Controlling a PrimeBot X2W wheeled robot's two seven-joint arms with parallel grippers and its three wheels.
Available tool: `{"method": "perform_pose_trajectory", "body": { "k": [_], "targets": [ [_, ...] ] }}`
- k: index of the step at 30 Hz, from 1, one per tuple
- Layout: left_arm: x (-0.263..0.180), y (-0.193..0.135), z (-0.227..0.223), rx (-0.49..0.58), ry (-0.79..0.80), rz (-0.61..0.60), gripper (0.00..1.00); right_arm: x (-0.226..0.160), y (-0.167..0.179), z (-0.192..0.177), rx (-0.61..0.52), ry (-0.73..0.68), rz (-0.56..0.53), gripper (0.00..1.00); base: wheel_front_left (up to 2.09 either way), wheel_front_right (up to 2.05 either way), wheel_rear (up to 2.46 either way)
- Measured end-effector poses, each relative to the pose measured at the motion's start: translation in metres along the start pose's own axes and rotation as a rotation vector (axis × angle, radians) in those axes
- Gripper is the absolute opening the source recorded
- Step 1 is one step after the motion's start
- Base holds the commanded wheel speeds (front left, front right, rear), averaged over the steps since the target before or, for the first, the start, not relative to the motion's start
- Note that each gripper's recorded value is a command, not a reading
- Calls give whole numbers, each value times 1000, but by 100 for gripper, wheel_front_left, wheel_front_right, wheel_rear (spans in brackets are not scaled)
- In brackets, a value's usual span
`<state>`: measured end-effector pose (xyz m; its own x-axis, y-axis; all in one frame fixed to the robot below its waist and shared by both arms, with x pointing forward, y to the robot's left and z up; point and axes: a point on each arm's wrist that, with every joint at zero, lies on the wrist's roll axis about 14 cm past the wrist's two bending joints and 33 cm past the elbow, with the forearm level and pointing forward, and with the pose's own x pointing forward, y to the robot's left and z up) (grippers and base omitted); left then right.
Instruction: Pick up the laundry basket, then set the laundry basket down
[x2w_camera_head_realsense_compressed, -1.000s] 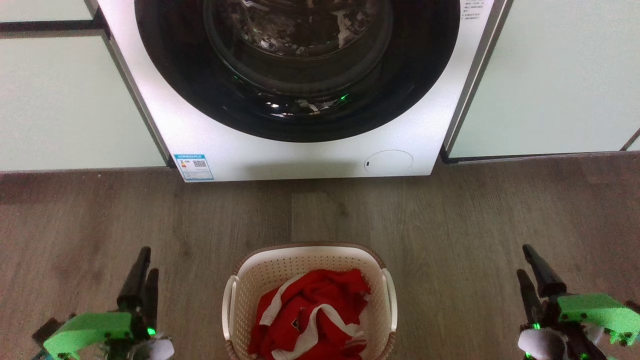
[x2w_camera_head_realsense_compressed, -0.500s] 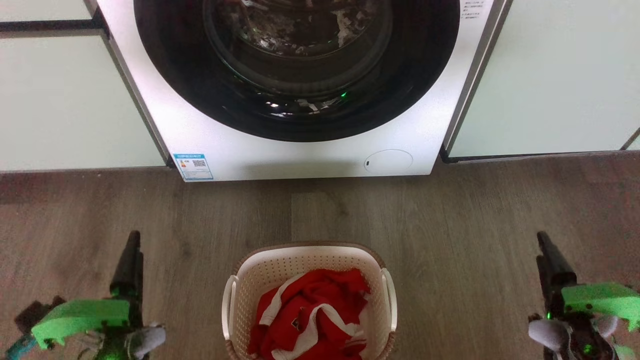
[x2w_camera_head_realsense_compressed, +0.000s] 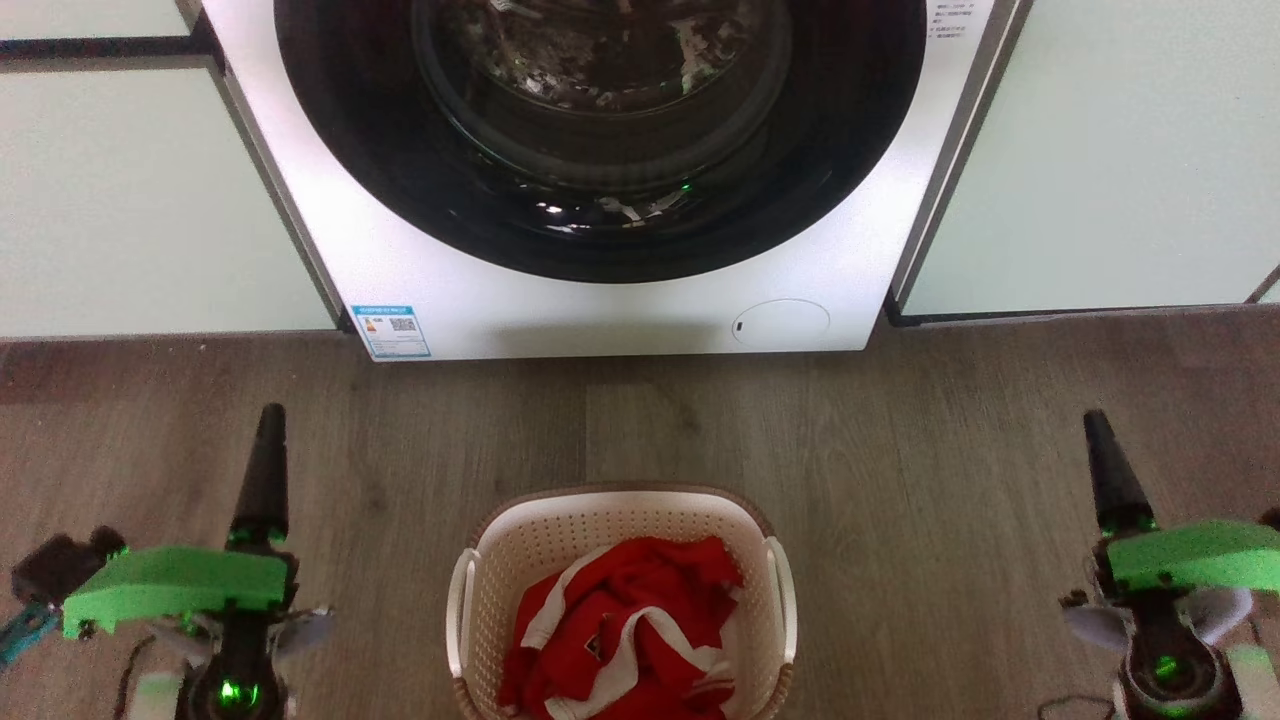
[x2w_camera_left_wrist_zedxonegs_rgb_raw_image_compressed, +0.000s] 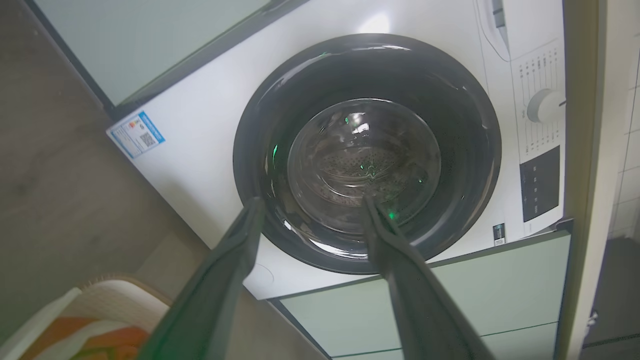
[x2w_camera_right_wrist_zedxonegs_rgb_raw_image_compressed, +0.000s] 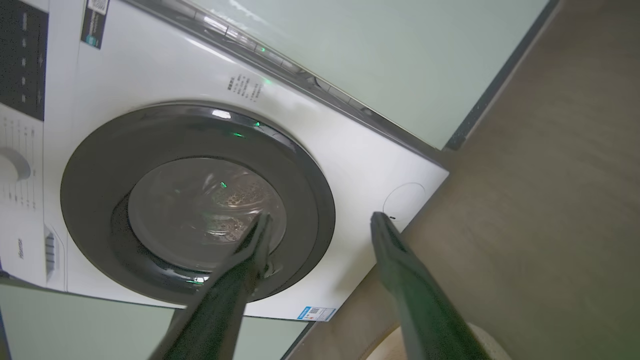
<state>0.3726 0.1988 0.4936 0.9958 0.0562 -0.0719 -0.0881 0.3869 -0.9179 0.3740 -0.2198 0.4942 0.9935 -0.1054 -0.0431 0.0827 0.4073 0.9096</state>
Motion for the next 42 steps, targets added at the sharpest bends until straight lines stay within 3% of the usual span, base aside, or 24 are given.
{"method": "perform_pose_trajectory", "body": {
  "k": [21,32,42],
  "targets": [
    [9,-50,0,452,-61,-70,100,11,51,1,-380,-43,157,100,0,0,0],
    [5,-43,-33,732,22,-63,100,12,67,-11,-596,-42,218,100,0,0,0],
    [0,-37,-56,857,79,-101,100,10,58,-29,-753,4,220,100,0,0,0]
  ]
}}
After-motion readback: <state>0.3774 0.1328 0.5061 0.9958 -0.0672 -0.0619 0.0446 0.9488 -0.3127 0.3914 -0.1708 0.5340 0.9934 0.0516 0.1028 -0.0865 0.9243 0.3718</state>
